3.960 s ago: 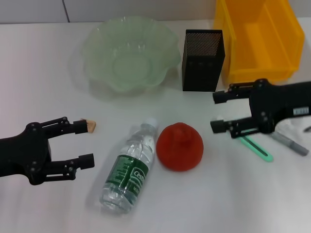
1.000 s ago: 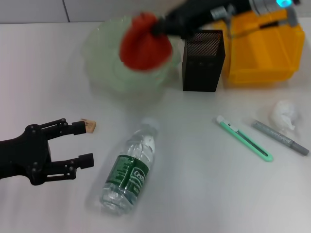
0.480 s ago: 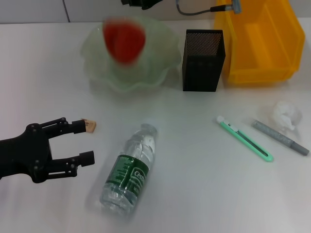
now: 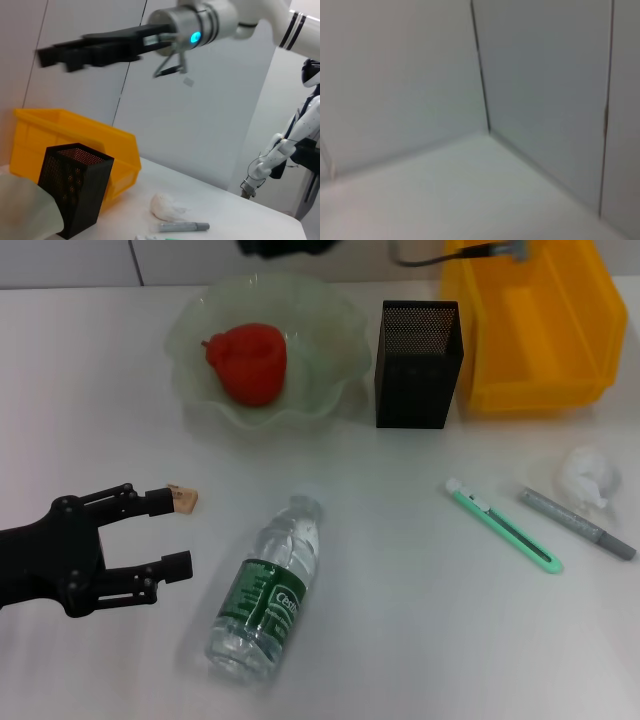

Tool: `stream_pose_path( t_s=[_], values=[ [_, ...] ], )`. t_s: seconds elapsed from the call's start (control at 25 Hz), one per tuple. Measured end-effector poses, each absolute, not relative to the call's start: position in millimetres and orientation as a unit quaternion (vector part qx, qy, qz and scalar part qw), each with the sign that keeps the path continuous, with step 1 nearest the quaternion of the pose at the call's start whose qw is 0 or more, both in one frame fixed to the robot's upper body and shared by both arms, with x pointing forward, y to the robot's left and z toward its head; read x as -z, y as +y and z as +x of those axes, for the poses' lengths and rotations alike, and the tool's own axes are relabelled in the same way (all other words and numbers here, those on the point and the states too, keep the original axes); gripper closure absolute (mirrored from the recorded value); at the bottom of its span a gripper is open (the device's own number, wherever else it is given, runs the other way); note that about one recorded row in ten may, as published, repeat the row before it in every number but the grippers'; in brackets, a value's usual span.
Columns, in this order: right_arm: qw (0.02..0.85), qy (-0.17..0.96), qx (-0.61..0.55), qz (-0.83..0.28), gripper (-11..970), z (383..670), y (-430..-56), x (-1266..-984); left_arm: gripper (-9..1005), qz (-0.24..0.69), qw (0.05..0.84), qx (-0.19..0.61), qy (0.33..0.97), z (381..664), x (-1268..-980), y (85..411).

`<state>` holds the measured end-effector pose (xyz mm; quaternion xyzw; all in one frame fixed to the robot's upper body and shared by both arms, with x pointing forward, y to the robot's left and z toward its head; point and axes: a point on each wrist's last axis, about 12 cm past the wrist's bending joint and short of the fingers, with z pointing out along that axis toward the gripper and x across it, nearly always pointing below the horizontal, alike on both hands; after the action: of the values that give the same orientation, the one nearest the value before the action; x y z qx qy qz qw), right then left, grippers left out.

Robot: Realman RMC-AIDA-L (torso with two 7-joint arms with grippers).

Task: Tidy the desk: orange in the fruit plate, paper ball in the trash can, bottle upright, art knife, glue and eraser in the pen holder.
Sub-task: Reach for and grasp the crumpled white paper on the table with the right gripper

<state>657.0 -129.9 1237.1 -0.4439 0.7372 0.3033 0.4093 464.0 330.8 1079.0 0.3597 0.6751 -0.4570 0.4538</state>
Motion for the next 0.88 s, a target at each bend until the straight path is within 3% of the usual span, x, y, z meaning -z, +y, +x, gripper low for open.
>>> stream_pose_path(
  t_s=[0.12, 0.36, 0.52, 0.88],
  values=[
    [0.355, 0.767, -0.245, -0.476, 355, 640.8, -155.5, -1252.9, 154, 0.358, 0.453, 0.456, 0.677, 462.5, -1078.6, 332.9],
    [0.278, 0.813, -0.141, -0.492, 266, 607.4, -194.0, -1268.1, 154, 0.356, 0.452, 0.454, 0.680, 461.5, -1077.6, 333.8],
    [0.222, 0.860, -0.053, -0.456, 266, 595.2, -222.0, -1251.0, 154, 0.356, 0.451, 0.453, 0.682, 462.3, -1076.7, 332.6],
    [0.182, 0.894, -0.028, -0.408, 266, 592.8, -252.1, -1211.5, 154, 0.353, 0.447, 0.455, 0.684, 463.5, -1076.1, 331.0]
  ],
)
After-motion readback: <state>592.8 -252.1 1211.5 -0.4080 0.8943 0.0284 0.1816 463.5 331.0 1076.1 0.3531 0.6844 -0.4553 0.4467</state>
